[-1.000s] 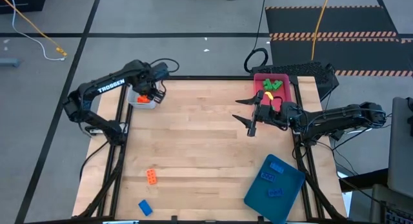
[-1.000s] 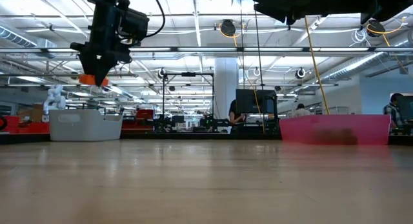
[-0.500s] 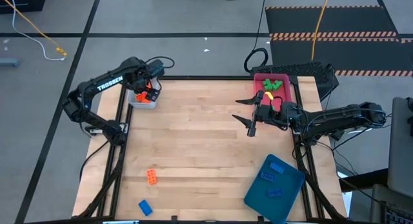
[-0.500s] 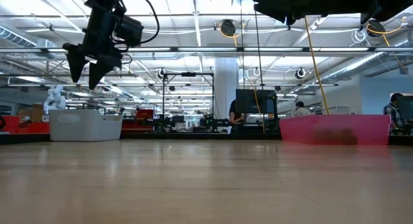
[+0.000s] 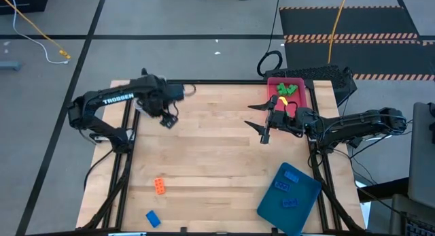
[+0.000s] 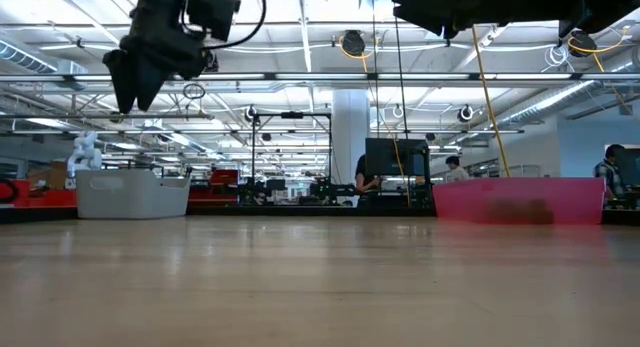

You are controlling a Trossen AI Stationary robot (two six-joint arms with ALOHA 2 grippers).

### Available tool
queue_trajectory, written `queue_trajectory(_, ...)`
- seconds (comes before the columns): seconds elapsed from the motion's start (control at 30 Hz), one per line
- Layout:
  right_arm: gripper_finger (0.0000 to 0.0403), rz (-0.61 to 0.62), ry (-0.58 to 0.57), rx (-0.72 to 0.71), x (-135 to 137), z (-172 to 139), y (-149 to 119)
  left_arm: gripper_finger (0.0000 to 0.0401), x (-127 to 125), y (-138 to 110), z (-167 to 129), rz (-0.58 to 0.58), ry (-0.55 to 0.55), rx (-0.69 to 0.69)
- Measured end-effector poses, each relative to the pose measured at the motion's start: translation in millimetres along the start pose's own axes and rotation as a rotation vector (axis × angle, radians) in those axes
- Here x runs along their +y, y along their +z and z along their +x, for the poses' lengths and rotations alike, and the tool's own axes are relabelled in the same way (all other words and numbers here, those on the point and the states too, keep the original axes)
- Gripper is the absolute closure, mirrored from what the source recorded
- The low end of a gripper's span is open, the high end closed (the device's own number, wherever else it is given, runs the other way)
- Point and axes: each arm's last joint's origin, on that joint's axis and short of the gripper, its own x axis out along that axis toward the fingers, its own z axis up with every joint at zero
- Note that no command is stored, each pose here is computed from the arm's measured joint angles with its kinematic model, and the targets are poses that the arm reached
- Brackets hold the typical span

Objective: Sort & place blocks by color
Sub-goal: Put the orange gamepiece into the gray bin

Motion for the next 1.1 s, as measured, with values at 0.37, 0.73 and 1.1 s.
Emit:
queue_trajectory(0.37,0.0138,0.002,0.01,0.04,1,0,-4,0.0118,-83,-87,5,0.09,-0.021,0.092)
queue_trajectory(0.73,0.0138,0.023,0.007,0.028,1,0,-3,0.0114,-128,-161,16,-0.104,-0.14,0.051)
queue_trajectory(1.1,0.0138,0.002,-0.011,-0.047,-1,0,5,0.0114,-137,-191,82,-0.235,-0.166,0.069)
